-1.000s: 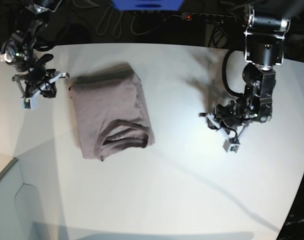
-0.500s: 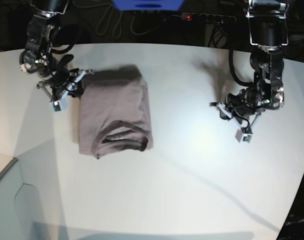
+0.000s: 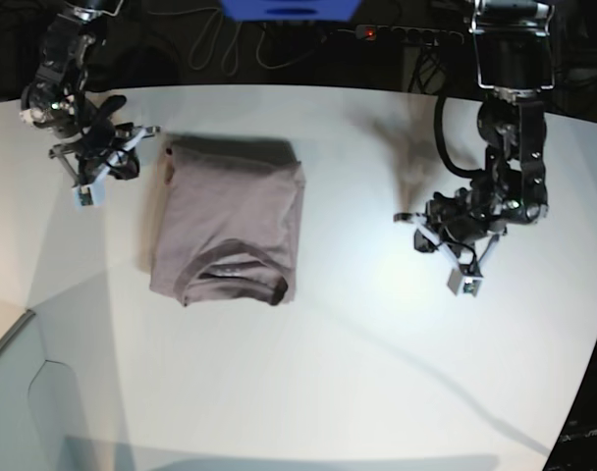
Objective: Layout the t-shirt on the table in an organized manner, then fold the t-shirt properly
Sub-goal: 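Press the folded shirt's collar edge flat with the right gripper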
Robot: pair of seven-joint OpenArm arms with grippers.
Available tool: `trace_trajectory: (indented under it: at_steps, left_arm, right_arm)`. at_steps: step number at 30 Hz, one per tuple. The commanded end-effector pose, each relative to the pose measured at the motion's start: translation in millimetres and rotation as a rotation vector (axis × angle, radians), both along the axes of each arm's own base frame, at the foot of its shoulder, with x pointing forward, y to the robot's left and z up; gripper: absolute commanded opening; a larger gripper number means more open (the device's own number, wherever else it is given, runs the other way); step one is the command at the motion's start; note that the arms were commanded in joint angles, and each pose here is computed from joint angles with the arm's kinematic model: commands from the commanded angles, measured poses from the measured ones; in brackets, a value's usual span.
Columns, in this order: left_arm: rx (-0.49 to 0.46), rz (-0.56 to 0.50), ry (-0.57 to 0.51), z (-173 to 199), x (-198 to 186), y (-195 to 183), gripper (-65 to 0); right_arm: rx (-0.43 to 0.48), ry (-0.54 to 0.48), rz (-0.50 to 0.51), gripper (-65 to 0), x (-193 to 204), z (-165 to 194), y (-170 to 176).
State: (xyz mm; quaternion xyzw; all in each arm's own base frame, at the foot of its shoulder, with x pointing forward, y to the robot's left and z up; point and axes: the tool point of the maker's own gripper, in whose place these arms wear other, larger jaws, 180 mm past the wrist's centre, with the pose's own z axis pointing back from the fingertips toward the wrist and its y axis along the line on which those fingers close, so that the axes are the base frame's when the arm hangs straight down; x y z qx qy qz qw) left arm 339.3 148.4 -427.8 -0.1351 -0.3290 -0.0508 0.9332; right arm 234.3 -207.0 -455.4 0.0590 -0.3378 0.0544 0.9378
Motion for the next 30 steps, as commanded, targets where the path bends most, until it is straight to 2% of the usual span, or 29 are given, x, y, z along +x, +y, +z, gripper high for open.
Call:
trace_trajectory:
  at_steps: [1,5,8,12,15,20,24,30]
  left_arm:
    - [-0.005,0.003,-0.041,11,9,1,-65.0]
    - [0.002,0.010,-0.036,10,8,7,-65.0]
    - [0.012,0.010,-0.001,0,-4,10,-65.0]
    - [0.014,0.042,0.025,-8,-17,20,-65.0]
    - [0.015,0.079,0.045,-14,-27,32,-65.0]
    - [0.047,0.107,0.060,-17,-37,56,-65.0]
    - [0.058,0.106,0.070,-19,-42,61,-65.0]
    - [0.059,0.106,0.088,-24,-50,61,-65.0]
  right_arm:
    - [0.003,-0.079,0.012,-58.1,14,19,1]
    - [-0.044,-0.140,0.038,-58.1,17,45,2]
    - [-0.045,-0.195,0.099,-58.1,21,65,28]
    - [-0.018,-0.235,0.237,-58.1,21,80,79]
    - [0.027,-0.239,0.338,-58.1,18,81,118]
    - [0.078,-0.247,0.451,-58.1,13,83,162]
    - [0.104,-0.243,0.492,-58.1,12,80,179]
    - [0.119,-0.199,0.498,-58.1,20,62,181]
